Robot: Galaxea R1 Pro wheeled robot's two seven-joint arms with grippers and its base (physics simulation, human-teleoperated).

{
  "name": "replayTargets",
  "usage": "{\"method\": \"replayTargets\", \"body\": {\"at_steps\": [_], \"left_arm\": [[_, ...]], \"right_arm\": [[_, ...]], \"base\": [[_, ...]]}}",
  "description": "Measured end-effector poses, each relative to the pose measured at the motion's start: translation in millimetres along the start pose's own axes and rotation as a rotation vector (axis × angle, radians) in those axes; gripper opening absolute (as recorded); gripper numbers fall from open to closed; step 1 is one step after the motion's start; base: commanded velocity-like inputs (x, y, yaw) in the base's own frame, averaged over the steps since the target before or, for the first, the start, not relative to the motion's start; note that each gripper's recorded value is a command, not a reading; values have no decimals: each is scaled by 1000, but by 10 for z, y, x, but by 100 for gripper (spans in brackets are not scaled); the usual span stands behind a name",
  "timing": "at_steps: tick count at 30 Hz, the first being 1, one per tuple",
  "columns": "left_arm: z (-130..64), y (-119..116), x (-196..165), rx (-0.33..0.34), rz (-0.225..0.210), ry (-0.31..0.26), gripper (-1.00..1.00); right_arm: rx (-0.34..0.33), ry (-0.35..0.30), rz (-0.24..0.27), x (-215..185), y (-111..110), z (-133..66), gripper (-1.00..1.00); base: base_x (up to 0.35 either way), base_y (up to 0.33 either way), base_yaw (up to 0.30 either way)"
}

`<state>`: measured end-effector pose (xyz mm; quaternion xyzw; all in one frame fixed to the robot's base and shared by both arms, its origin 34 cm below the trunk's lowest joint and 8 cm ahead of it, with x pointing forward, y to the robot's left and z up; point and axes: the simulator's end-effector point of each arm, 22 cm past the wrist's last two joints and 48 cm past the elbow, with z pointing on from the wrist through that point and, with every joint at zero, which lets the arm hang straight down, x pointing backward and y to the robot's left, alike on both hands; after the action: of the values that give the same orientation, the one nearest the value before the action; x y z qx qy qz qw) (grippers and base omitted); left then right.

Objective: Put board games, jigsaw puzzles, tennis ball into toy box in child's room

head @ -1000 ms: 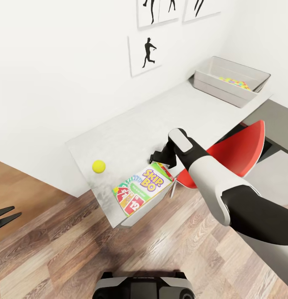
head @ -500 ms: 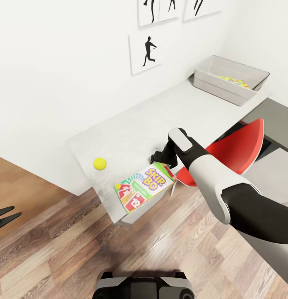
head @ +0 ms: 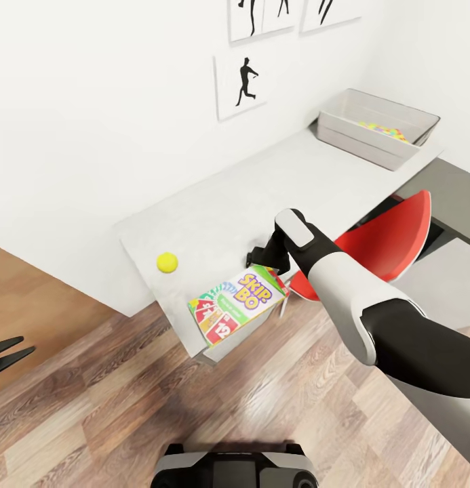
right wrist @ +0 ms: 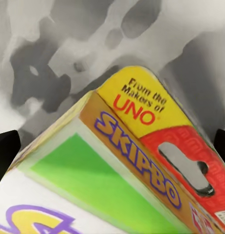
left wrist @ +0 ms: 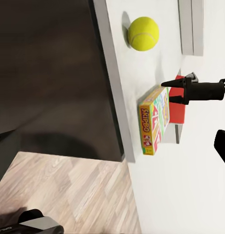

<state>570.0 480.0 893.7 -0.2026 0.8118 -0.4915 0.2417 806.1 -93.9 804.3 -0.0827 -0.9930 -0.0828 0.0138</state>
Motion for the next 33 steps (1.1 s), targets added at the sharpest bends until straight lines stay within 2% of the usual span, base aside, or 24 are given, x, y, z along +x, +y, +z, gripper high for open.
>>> {"method": "replayTargets", "body": {"at_steps": [33], "left_arm": [[-2,-2,1,0,0,0,100]], "right_arm": [[-8,3,7,7,16,-2,100]], "base": [[-23,2,0]]}}
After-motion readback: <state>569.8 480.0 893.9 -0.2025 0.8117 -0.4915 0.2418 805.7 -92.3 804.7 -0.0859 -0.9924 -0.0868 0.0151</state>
